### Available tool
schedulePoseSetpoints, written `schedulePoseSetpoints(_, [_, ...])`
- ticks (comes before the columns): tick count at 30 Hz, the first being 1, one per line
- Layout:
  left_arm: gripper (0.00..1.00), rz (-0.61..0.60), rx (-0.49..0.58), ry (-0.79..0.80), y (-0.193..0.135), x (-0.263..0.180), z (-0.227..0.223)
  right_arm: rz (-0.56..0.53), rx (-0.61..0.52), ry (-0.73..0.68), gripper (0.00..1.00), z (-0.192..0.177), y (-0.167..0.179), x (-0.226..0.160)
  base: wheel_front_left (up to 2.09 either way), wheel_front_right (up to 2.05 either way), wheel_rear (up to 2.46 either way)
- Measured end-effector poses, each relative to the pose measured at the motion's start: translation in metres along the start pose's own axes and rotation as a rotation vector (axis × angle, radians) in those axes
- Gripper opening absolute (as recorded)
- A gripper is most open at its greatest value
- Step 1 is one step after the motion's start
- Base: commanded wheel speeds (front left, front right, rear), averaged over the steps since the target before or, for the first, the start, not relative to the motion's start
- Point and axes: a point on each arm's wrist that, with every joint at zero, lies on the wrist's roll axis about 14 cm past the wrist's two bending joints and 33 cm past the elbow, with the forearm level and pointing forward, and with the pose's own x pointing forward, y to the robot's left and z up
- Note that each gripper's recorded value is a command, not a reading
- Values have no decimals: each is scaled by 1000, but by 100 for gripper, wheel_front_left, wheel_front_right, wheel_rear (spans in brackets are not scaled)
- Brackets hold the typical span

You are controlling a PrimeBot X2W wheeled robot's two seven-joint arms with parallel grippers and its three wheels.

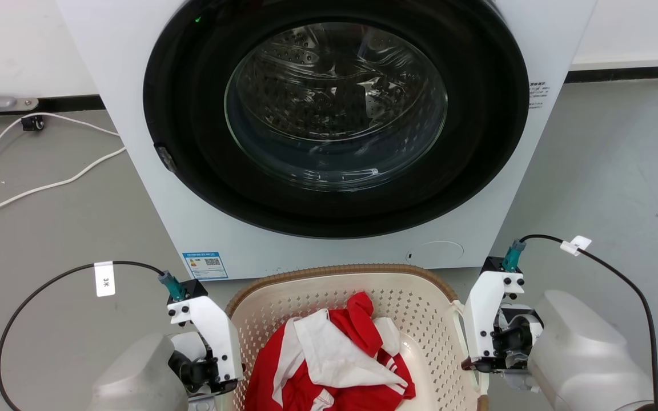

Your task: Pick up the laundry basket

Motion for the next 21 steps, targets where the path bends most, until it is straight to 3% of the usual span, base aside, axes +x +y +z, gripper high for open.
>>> schedulePoseSetpoints(21, [0,2,-9,1,2,-1,-7,5,6,6,0,-5,1,2,0,0,0])
